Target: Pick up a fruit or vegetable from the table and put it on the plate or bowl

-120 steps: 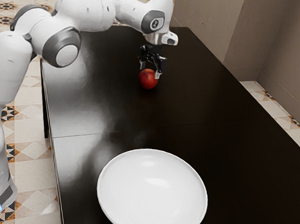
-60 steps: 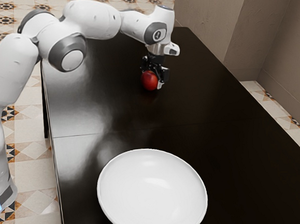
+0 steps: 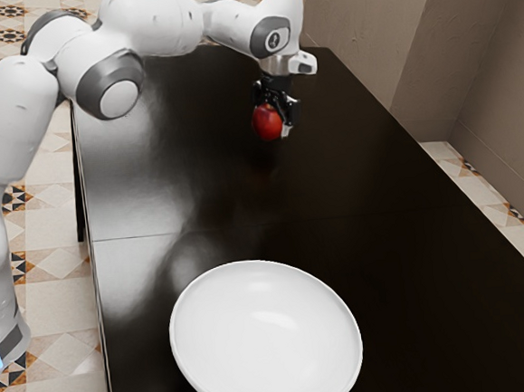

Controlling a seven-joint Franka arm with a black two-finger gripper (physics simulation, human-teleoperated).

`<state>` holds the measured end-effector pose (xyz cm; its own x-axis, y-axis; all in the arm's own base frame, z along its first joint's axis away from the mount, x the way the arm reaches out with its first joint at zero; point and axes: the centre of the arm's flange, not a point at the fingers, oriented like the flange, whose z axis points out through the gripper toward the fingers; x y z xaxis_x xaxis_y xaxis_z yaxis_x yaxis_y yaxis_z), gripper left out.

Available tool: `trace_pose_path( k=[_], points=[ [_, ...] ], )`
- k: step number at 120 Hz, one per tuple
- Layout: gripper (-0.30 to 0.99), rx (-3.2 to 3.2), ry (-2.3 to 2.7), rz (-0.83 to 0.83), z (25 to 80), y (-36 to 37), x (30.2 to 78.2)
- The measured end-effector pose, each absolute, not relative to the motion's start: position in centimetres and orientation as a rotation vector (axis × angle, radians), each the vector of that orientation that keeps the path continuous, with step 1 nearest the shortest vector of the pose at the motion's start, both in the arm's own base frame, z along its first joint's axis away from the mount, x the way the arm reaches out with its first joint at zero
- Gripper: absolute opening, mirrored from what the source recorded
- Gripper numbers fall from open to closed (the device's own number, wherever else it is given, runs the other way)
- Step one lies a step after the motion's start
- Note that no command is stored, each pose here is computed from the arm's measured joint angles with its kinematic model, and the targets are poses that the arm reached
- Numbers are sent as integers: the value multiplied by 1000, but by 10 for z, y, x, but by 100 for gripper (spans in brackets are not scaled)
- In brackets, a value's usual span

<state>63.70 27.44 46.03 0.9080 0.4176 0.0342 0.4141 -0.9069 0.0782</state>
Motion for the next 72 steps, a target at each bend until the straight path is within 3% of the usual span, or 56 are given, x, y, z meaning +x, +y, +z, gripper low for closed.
trace_pose_path(
  k=[21, 45, 58, 72],
  points=[
    [54, 3008, 531, 184, 512, 233, 645],
    [54, 2980, -2, 201, 550, 36, 668],
    [54, 2959, -362, 162, 583, -98, 632],
    [54, 2927, -718, 105, 595, -227, 557]
  ],
)
